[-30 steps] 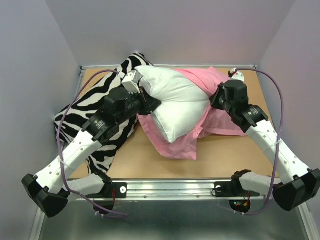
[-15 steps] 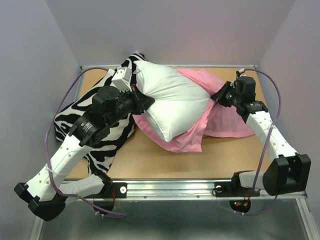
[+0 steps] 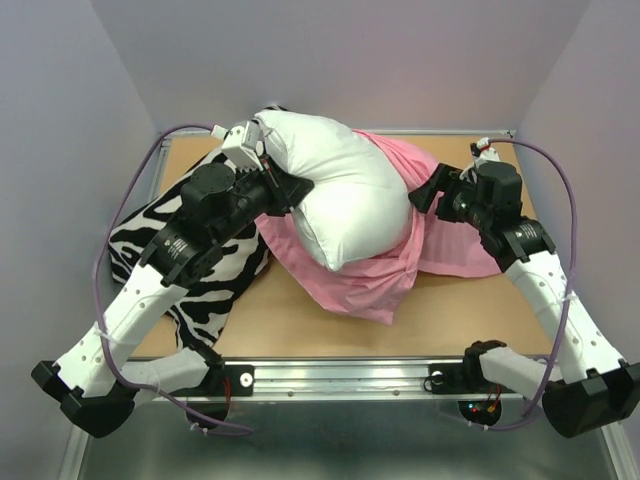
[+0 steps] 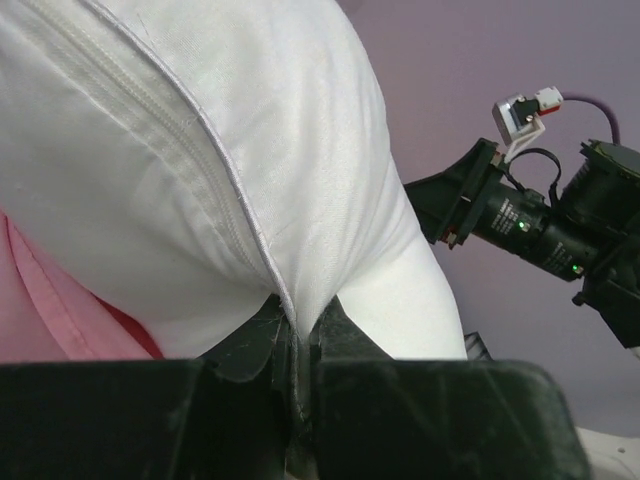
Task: Remove the pillowcase from the pillow
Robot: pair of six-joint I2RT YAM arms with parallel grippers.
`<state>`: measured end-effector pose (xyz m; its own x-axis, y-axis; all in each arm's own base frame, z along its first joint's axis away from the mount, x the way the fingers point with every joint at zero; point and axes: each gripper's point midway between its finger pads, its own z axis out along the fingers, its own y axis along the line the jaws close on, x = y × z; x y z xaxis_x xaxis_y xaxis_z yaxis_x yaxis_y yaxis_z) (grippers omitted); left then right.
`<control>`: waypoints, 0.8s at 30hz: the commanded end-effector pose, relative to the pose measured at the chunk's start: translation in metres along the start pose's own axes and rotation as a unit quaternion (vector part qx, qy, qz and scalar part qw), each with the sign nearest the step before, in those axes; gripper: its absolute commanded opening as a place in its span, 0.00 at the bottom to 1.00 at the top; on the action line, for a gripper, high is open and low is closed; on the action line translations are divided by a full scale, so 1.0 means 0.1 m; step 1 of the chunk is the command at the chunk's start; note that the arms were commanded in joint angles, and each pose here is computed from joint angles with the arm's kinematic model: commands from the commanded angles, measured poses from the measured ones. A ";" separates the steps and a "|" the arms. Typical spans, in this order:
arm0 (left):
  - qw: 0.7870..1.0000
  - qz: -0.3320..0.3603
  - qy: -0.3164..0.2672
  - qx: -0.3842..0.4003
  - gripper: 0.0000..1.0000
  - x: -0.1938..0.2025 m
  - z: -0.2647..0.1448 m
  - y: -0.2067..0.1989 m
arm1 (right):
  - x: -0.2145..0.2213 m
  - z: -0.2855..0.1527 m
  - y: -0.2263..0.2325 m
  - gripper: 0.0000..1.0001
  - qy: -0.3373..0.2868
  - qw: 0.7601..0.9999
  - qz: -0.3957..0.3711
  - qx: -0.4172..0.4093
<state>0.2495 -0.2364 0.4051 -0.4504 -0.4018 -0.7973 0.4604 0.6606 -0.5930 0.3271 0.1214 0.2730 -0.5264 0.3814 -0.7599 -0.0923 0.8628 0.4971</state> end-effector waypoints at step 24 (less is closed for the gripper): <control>0.981 -0.021 -0.192 0.027 0.00 -1.48 0.07 -0.61 | 1.06 0.11 -0.75 0.13 0.053 0.987 0.021 0.153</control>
<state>0.3121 -0.2618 0.4335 -0.4249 -0.4564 -0.7817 0.3606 0.7067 -0.6087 0.2858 0.1282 0.1757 -0.6500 0.3570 -0.6709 0.0335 0.8954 0.4440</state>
